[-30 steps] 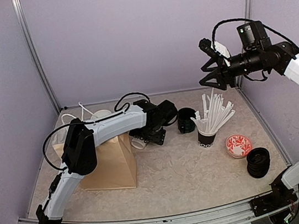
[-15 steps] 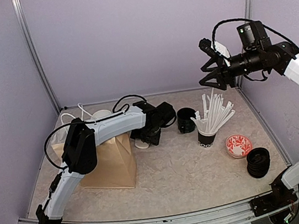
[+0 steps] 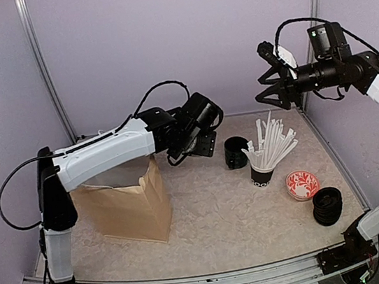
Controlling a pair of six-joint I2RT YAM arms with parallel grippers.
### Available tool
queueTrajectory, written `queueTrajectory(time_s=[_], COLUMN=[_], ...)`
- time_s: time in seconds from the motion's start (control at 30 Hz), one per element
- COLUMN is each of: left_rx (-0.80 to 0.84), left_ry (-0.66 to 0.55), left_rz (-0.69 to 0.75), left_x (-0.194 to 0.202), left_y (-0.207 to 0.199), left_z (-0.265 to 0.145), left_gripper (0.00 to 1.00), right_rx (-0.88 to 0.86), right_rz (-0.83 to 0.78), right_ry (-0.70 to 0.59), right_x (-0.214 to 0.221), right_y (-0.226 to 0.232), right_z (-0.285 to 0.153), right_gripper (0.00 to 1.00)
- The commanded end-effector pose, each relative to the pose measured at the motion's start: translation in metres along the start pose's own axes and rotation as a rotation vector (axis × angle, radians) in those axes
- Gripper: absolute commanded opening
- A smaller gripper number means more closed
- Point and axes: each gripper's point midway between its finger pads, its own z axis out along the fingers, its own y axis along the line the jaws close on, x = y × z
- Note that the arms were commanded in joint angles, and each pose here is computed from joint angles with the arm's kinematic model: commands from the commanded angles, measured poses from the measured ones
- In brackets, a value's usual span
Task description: Pack the takeout coffee
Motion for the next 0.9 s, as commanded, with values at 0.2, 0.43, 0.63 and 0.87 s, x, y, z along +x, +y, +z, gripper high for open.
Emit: queueTrajectory(time_s=[0.2,0.43,0.63,0.87], left_rx=[0.346,0.514,0.572,0.570], left_ry=[-0.531,-0.649,-0.508,-0.320], left_rz=[0.212,0.337,0.321,0.471], left_x=[-0.063,-0.013,0.020,0.080], left_y=[-0.047,-0.036,-0.038,-0.081], left_z=[-0.149,-0.184,-0.177,-0.155], left_gripper=[0.81,0.80,0.84,0.99], right_rx=[0.041,-0.223,-0.227,-0.225], right_rz=[-0.043,-0.087,-0.060,-0.059], right_ry=[-0.127,-0.192,-0.149,-0.146], right_x=[-0.048,-0.054,-0.036,-0.028], right_y=[-0.005,0.046,0.049,0.053], right_z=[-0.041,-0.052,-0.044,-0.044], right_gripper=[0.67,0.69,0.68,0.69])
